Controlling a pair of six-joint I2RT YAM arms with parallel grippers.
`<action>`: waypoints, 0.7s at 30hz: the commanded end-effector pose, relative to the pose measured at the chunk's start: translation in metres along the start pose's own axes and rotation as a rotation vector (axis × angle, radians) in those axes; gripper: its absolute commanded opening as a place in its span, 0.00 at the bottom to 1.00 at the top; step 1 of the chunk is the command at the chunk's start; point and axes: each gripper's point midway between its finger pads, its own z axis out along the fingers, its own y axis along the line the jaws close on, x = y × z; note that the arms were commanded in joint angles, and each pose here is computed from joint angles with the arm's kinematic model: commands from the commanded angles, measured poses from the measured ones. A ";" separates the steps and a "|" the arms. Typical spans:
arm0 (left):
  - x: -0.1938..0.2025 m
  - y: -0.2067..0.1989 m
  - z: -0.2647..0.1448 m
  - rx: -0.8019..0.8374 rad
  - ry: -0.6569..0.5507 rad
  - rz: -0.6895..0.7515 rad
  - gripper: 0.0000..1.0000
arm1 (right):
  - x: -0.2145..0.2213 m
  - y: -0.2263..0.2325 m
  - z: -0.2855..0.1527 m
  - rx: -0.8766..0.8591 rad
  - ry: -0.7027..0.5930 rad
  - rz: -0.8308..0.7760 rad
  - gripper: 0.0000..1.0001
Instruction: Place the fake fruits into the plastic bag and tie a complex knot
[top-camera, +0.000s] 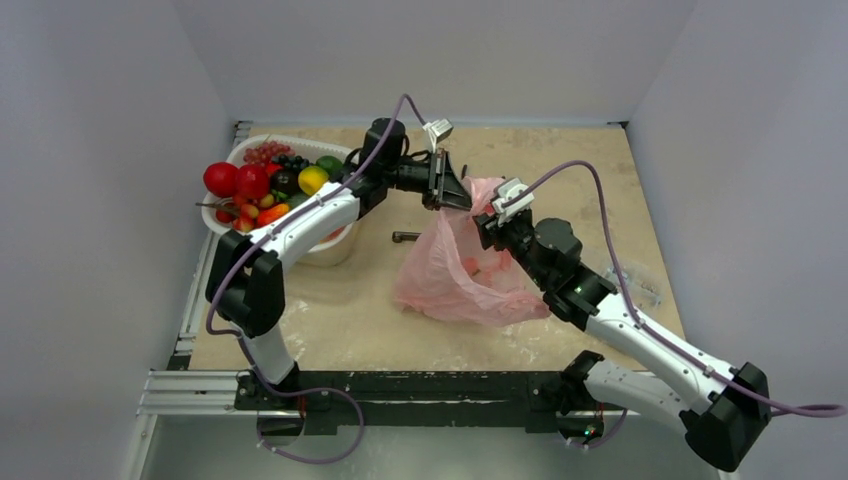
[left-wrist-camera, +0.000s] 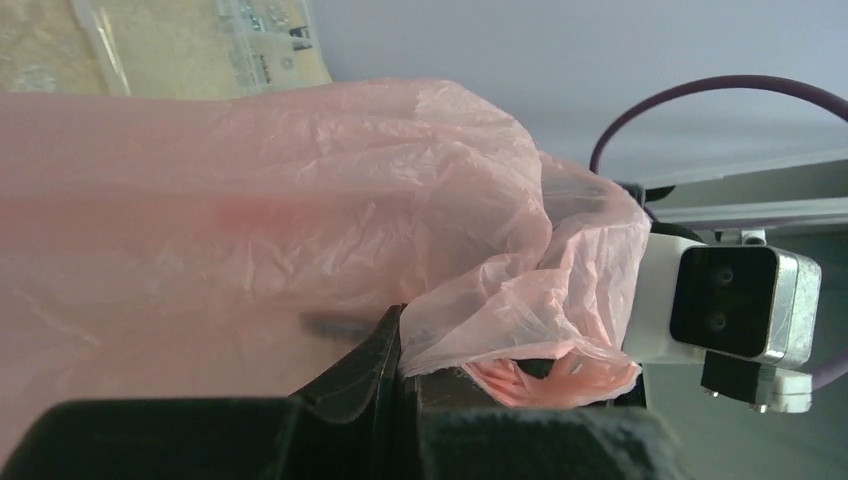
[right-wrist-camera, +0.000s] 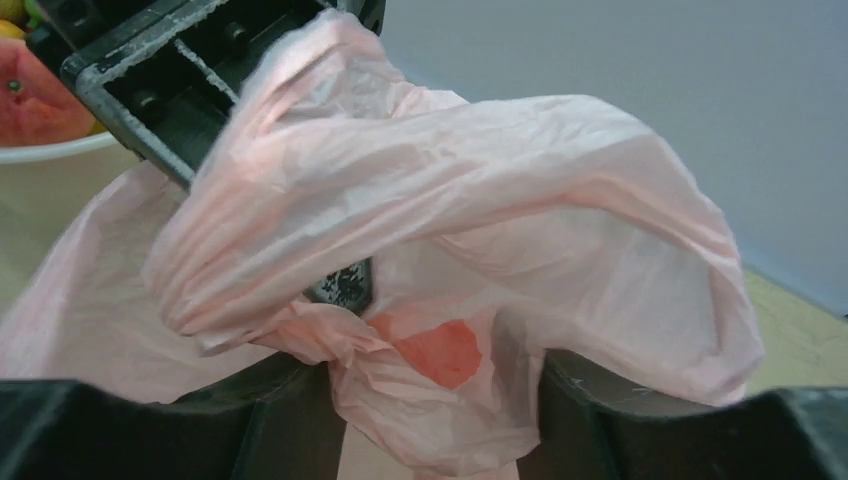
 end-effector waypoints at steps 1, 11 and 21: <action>0.015 -0.041 -0.009 0.125 0.062 0.076 0.00 | -0.019 -0.008 -0.010 0.024 -0.058 -0.025 0.36; -0.039 0.003 -0.040 -0.193 0.091 0.482 0.00 | -0.046 0.046 -0.100 -0.420 0.041 0.143 0.00; -0.036 0.045 -0.008 -0.243 0.298 0.782 0.21 | -0.103 0.088 -0.132 -0.764 0.010 0.309 0.00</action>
